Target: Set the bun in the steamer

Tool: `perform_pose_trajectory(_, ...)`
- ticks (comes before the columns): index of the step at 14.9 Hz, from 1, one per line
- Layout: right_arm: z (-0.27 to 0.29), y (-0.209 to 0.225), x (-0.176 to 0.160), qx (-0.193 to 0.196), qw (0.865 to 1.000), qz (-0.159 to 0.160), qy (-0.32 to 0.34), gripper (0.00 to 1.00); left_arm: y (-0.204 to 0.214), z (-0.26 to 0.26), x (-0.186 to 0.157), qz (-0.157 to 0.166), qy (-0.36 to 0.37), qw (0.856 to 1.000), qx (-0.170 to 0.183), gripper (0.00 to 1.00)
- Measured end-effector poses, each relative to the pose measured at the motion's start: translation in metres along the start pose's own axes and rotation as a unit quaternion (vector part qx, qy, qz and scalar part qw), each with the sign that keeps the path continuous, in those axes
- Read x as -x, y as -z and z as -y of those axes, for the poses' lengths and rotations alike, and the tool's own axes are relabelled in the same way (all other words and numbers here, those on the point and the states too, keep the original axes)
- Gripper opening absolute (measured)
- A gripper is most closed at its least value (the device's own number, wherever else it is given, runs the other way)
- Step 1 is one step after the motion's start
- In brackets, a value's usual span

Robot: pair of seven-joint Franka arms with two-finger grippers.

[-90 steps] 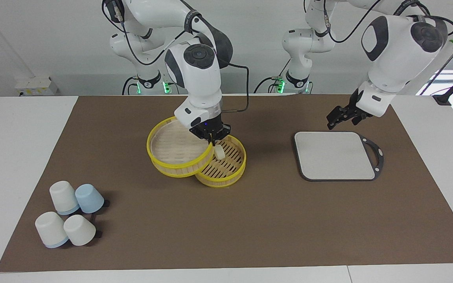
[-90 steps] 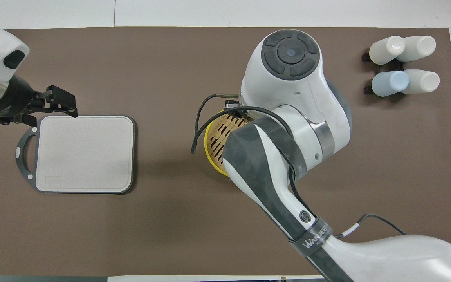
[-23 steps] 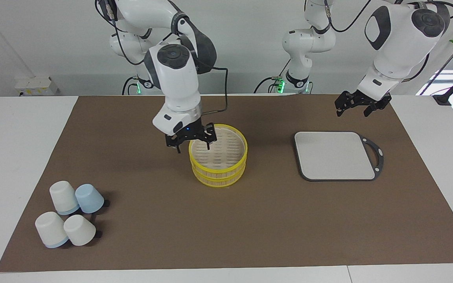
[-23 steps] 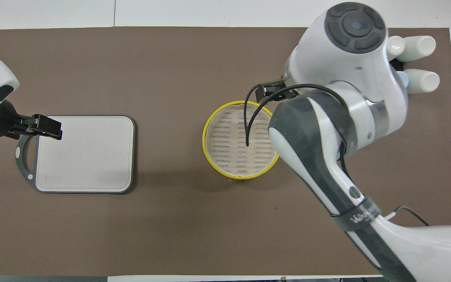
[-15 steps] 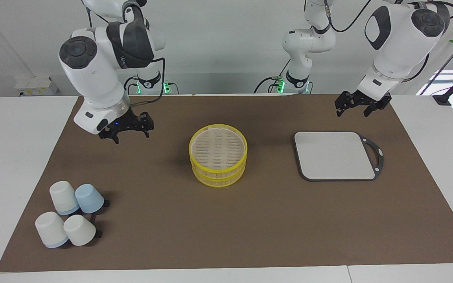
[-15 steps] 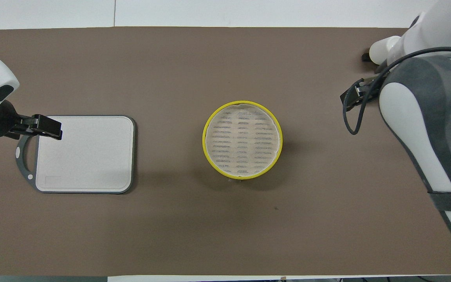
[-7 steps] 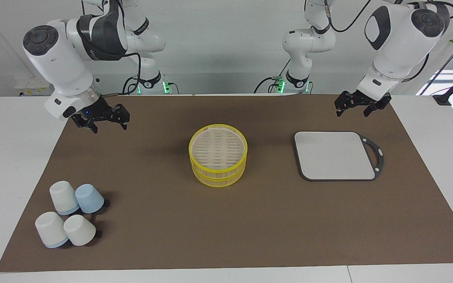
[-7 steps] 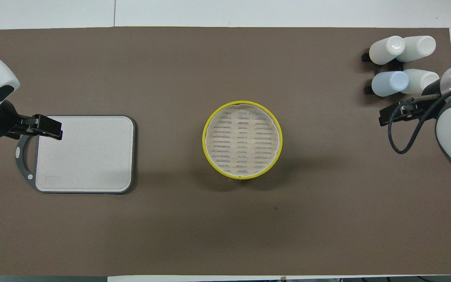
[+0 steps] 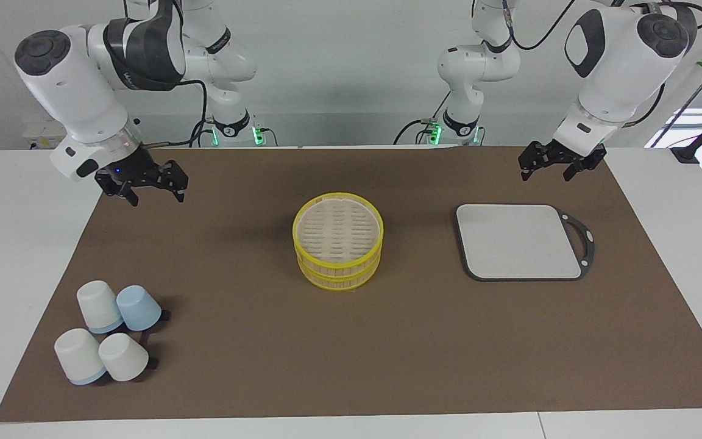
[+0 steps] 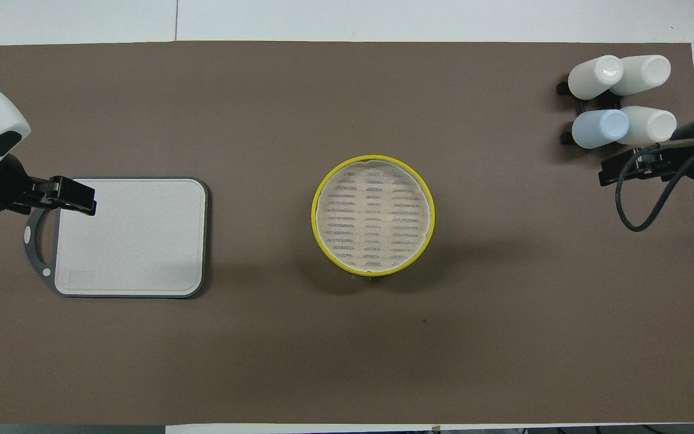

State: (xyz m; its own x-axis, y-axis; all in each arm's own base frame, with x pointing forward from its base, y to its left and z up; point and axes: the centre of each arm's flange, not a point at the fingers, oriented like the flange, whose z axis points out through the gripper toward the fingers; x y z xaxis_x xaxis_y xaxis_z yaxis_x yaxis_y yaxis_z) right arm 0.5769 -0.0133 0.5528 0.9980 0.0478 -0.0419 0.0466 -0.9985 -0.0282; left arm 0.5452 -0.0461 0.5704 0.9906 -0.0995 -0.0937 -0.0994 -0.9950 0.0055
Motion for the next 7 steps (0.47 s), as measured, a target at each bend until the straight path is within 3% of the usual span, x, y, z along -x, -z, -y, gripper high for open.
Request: perform_pose_trajectory(7,-0.005,0.015,0.002,0.009,1.0,-0.01,-0.003,1.0,0.0,0.0,0.0,0.0,0.0,1.0,0.0,1.0)
